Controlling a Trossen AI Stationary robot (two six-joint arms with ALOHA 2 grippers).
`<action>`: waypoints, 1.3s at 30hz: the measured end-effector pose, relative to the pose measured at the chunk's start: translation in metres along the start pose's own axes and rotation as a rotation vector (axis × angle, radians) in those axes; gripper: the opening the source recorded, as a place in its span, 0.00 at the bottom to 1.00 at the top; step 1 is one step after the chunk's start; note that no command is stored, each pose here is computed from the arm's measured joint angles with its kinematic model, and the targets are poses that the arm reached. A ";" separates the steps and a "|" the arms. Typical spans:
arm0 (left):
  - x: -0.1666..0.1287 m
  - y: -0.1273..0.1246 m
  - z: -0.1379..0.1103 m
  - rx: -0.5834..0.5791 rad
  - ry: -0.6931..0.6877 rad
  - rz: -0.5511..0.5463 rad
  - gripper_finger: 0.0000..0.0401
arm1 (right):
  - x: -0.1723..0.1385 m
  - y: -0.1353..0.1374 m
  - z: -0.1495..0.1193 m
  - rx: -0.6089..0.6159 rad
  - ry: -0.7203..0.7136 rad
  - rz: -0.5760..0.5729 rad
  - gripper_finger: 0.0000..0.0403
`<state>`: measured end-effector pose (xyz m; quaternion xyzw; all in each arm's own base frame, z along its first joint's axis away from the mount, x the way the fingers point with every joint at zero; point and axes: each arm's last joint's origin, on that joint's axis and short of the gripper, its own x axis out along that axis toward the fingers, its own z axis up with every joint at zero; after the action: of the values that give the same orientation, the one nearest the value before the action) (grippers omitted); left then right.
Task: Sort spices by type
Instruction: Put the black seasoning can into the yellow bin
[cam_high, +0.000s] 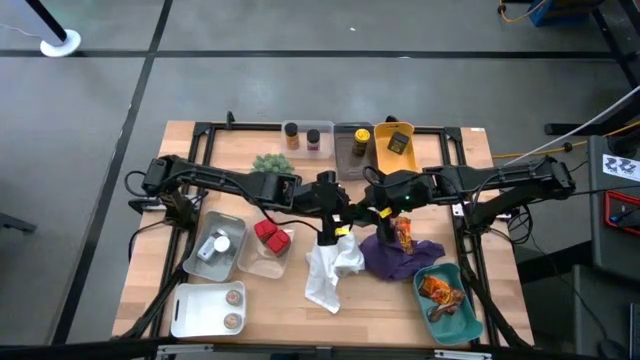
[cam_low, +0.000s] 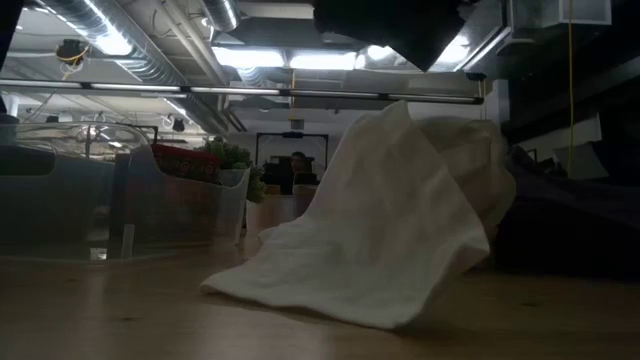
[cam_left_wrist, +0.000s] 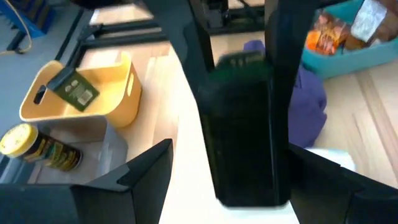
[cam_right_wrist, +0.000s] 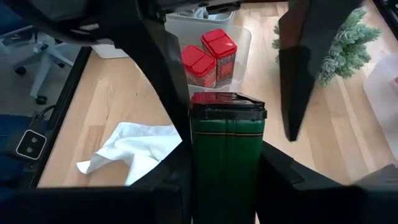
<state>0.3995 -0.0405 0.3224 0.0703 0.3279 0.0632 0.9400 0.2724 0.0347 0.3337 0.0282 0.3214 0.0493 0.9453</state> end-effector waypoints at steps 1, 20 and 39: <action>0.000 0.000 -0.002 0.003 0.019 0.000 0.66 | 0.000 0.000 0.000 0.000 -0.003 0.003 0.28; -0.002 -0.001 -0.010 -0.049 0.100 0.124 0.66 | -0.001 0.002 0.001 0.001 -0.002 0.057 0.28; -0.010 -0.001 0.000 -0.166 0.039 0.117 0.66 | -0.003 0.002 0.001 0.000 -0.003 0.062 0.28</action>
<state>0.3920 -0.0434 0.3278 0.0102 0.3349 0.1464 0.9308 0.2706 0.0365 0.3363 0.0380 0.3189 0.0784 0.9438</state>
